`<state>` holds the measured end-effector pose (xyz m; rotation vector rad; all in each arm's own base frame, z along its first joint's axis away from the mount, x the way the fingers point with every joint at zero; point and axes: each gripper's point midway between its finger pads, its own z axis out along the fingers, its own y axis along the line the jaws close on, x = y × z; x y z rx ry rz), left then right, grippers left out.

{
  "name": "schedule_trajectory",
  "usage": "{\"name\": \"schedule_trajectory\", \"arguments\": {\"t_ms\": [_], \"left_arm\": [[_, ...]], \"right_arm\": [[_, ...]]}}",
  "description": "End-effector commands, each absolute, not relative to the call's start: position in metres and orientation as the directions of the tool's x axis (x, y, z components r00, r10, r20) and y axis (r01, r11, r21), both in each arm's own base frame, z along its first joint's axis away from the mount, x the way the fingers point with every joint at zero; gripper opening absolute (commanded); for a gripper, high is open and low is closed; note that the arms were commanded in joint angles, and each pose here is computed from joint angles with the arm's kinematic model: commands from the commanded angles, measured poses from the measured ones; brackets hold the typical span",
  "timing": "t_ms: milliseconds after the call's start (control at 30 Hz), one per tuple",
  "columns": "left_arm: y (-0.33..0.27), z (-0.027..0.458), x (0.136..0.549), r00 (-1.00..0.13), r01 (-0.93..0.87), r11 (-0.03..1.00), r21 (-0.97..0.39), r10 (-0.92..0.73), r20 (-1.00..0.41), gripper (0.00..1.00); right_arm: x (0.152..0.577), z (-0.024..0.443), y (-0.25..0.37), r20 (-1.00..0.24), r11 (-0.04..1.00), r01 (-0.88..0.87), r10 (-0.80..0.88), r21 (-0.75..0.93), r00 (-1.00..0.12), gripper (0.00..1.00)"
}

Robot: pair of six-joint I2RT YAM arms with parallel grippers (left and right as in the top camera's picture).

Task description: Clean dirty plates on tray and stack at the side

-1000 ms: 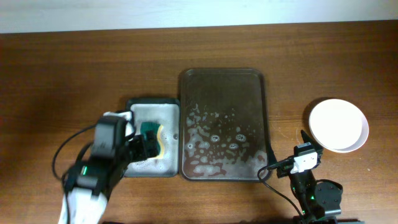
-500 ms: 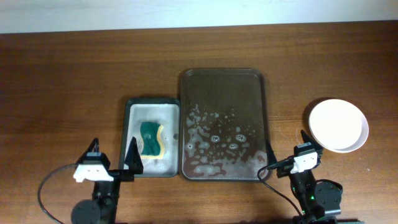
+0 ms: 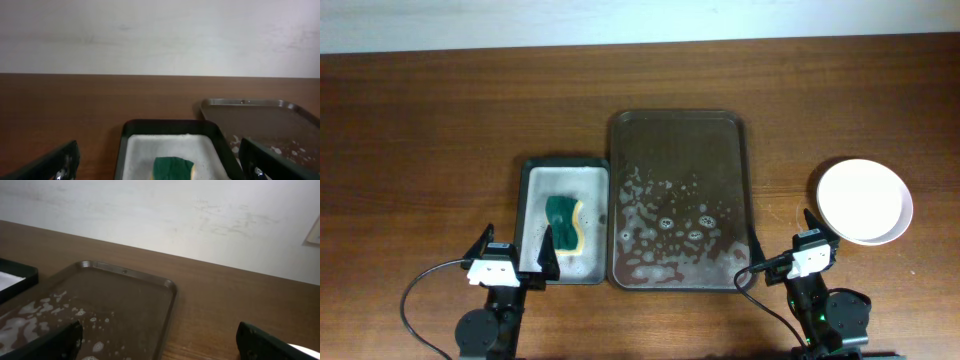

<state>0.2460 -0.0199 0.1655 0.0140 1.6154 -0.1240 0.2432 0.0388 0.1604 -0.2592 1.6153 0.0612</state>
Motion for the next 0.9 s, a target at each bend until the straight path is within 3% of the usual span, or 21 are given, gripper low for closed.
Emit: {"name": "schedule_trajectory", "arguments": {"t_ms": [0,867], "left_arm": [[-0.0167,0.1645,0.2458,-0.049,0.066,0.996,-0.051,-0.048,-0.998,0.99],[-0.0166,0.1562,0.2454,-0.083,0.064,0.997,-0.051,-0.046,-0.995,0.99]], "right_arm": [[0.2435,0.1582,0.0357,-0.991,0.975,-0.19,-0.128,-0.117,-0.045,0.99],[0.2435,0.1582,0.0357,-0.991,0.975,-0.19,-0.128,-0.117,-0.045,0.99]]}}
